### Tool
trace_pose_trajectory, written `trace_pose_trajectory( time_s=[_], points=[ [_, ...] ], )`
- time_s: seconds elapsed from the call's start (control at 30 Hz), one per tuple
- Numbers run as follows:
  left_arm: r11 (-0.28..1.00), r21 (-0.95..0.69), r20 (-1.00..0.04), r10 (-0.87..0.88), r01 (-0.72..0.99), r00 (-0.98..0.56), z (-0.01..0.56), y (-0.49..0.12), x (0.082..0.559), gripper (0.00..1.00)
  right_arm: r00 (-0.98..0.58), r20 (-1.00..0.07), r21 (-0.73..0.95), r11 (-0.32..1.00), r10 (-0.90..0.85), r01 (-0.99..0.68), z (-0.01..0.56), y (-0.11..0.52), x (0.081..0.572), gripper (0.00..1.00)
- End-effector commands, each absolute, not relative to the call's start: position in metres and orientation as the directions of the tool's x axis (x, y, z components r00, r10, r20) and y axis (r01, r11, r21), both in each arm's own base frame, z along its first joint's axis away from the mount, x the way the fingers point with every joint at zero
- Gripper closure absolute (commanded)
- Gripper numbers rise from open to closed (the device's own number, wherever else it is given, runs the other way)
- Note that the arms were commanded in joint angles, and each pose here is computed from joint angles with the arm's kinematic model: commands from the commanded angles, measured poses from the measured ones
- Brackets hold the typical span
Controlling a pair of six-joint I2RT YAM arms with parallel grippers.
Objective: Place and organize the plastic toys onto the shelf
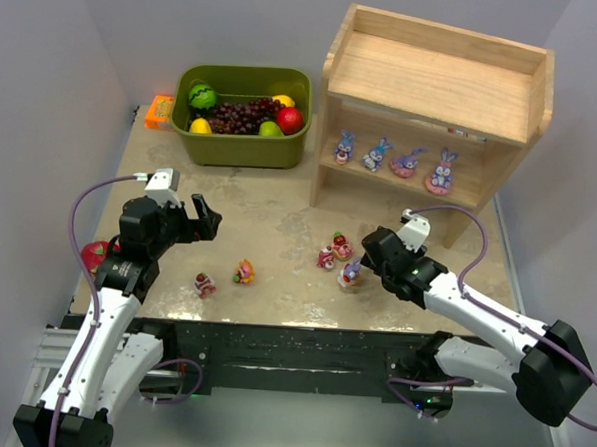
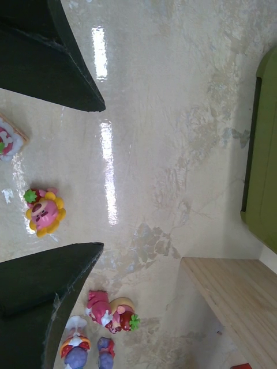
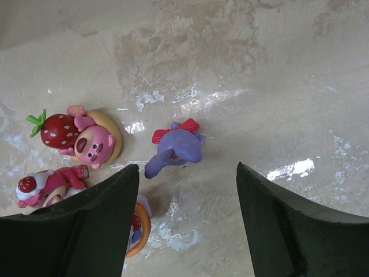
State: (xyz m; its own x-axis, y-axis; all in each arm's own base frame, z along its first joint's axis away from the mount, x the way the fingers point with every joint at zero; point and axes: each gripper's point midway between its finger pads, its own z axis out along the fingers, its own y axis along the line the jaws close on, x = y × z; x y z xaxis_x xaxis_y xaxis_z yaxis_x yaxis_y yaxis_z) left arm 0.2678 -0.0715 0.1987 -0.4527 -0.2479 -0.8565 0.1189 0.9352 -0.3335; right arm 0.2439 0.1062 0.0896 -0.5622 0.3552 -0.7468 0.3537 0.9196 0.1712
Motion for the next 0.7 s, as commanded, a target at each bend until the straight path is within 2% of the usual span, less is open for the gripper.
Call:
trace_pose_trajectory(
  time_s=[0.0,0.2,0.43,0.67],
  points=[
    [0.933,-0.33,-0.869,-0.239,0.147,-0.434,0.205,-0.075,0.268,0.01,-0.547,-0.759,0.19,0.923,0.353,0.334,0.087,0.111,0.253,0.28],
    [0.933,-0.329,-0.868,-0.239,0.145,-0.435,0.204,-0.074,0.268,0.01,-0.555,-0.759,0.181,0.928,0.342,0.325,0.077,0.115,0.258,0.29],
    [0.934,-0.327,-0.868,-0.237,0.143,-0.435,0.204,-0.074,0.268,0.01,-0.547,-0.778,0.137,0.933,0.31,0.333,0.066,0.112,0.265,0.42],
    [0.934,-0.327,-0.867,-0.237,0.142,-0.438,0.203,-0.074,0.268,0.0,-0.546,-0.779,0.124,0.93,0.307,0.345,0.061,0.112,0.269,0.47]
  ],
)
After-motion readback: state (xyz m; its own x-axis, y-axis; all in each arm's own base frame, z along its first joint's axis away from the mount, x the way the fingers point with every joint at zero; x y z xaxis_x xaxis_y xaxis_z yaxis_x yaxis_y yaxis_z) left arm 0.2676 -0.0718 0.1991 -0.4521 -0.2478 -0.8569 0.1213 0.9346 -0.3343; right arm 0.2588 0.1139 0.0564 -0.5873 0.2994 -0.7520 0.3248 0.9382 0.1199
